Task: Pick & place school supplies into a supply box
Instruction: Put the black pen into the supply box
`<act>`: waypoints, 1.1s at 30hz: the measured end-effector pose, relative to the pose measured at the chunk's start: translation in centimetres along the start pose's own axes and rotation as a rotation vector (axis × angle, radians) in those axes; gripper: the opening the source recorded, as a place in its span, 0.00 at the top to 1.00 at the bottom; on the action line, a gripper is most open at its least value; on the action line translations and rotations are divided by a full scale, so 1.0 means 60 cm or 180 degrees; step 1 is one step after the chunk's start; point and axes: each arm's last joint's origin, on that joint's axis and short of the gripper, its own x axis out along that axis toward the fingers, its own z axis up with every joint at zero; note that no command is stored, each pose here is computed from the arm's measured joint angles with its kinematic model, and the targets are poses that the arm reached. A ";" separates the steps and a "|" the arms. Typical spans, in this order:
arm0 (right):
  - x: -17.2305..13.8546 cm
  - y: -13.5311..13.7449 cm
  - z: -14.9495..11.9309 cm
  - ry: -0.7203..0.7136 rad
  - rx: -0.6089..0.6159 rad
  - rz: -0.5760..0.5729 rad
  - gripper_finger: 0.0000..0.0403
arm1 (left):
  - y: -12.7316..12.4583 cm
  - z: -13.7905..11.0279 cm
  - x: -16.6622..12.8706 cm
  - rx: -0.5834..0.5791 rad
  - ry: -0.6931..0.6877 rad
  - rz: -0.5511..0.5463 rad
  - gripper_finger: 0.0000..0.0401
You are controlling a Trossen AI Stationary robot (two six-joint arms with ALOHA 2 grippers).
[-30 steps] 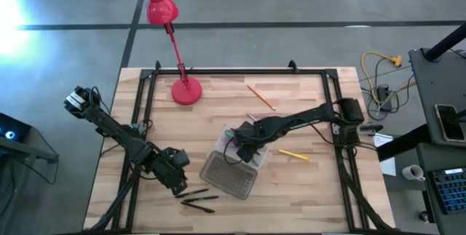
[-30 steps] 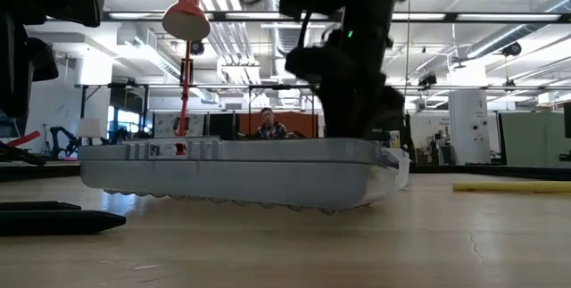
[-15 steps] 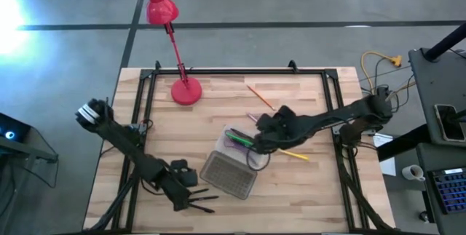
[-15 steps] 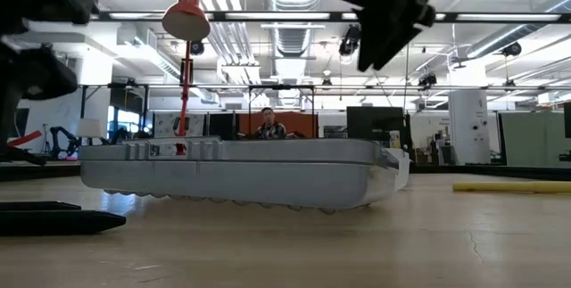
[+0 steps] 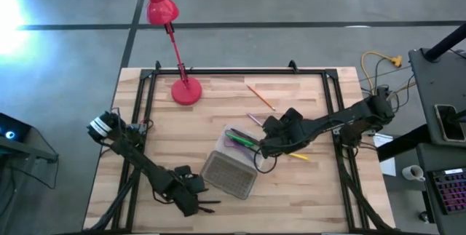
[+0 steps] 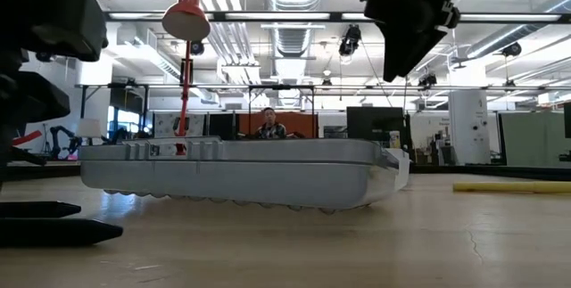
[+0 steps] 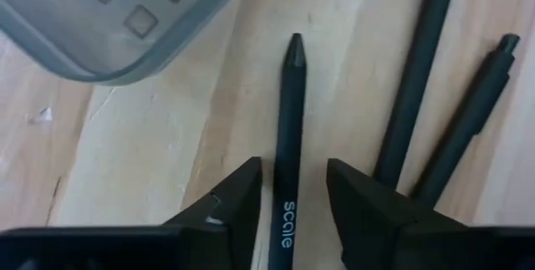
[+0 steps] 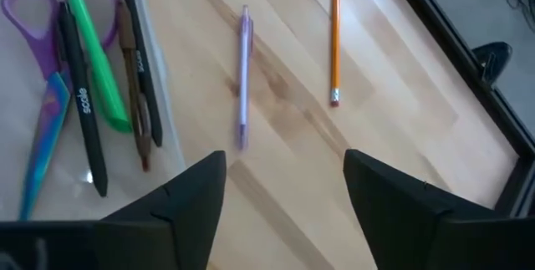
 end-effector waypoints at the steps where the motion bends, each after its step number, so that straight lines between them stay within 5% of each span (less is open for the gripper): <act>1: 0.001 0.000 -0.001 0.0006 -0.0012 -0.0008 0.42 | 0.002 -0.001 0.001 -0.0019 0.0003 0.0018 0.73; 7: 0.006 -0.001 -0.006 0.0000 -0.0091 -0.0069 0.43 | 0.017 -0.009 0.007 -0.0015 0.0138 0.0208 0.96; 11: -0.011 -0.019 -0.011 -0.0072 -0.0284 -0.0198 0.45 | 0.025 -0.011 -0.005 0.0032 0.0375 0.0219 0.97; 16: -0.052 -0.078 -0.018 -0.0209 -0.0018 -0.0354 0.50 | 0.018 -0.010 -0.090 0.0254 0.0750 0.0330 0.98; 19: -0.071 -0.108 -0.021 -0.0402 0.0219 -0.0320 0.52 | 0.022 0.013 -0.162 0.0663 0.0611 0.0483 0.98; 24: -0.081 -0.141 -0.031 -0.0664 0.0569 -0.0341 0.55 | 0.064 0.087 -0.208 0.1379 0.0187 0.0709 0.98; 29: -0.071 -0.144 -0.044 -0.0566 0.0539 -0.0340 0.57 | 0.114 0.182 -0.191 0.2175 -0.0152 0.0756 0.98; 33: -0.061 -0.139 -0.054 -0.0243 0.0573 -0.0230 0.59 | 0.160 0.251 -0.177 0.2398 -0.0487 0.0592 0.96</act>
